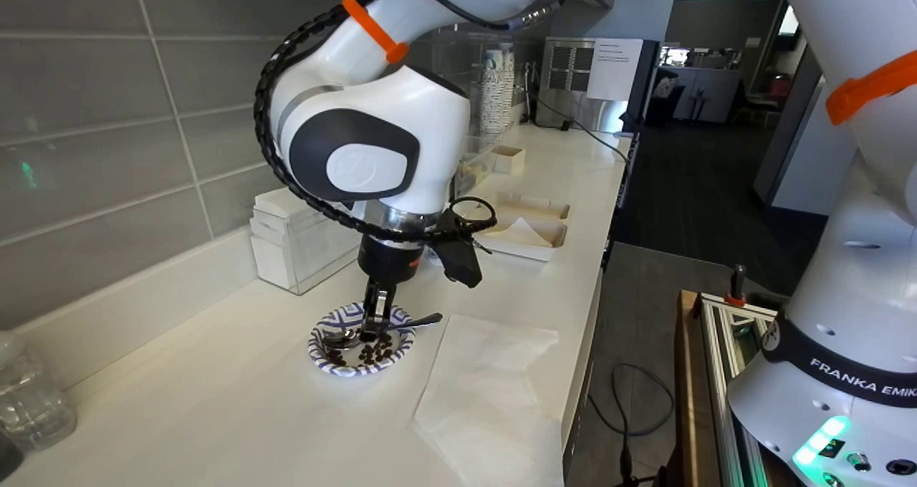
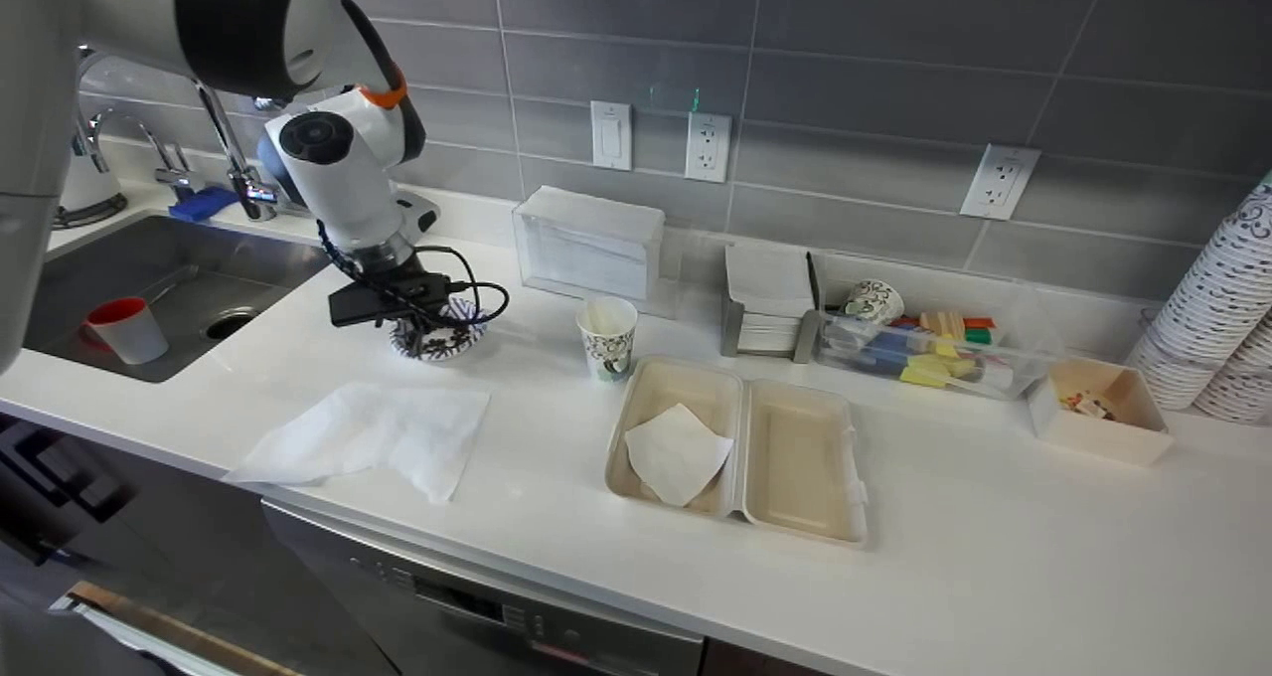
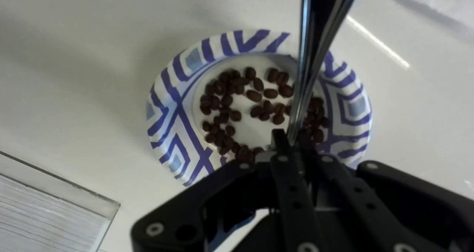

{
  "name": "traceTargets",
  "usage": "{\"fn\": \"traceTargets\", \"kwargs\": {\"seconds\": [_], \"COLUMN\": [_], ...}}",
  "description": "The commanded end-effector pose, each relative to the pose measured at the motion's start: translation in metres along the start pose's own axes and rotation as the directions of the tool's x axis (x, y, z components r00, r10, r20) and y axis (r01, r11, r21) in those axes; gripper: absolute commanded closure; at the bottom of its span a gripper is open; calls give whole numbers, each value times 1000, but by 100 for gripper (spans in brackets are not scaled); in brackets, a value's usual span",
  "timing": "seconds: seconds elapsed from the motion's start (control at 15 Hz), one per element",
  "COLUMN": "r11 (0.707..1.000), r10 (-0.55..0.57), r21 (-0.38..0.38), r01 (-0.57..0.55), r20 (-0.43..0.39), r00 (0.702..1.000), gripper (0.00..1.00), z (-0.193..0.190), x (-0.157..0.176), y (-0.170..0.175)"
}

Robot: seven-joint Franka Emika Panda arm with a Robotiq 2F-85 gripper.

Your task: Use the spoon to transfer some contents from the plate into the cup

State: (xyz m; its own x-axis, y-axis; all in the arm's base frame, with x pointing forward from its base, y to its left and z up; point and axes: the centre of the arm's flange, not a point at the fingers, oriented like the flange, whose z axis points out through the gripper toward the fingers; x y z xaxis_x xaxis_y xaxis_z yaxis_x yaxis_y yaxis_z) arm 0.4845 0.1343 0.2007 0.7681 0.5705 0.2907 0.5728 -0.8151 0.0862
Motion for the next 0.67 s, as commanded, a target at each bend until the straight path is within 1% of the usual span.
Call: {"fn": "traceTargets", "kwargs": {"seconds": [0.0,0.27,0.6], "r11": [999,999,998], "r10": [19,47,23], "r21": [38,13,56], "r01": [-17,-46,-18], "r20": [-64,-80,-92], "r00": [998,996,996], "gripper": [98,98,98], "z": [-29,-60,-90], "x": [-21,-46,-92], "y": [20,38,36]}}
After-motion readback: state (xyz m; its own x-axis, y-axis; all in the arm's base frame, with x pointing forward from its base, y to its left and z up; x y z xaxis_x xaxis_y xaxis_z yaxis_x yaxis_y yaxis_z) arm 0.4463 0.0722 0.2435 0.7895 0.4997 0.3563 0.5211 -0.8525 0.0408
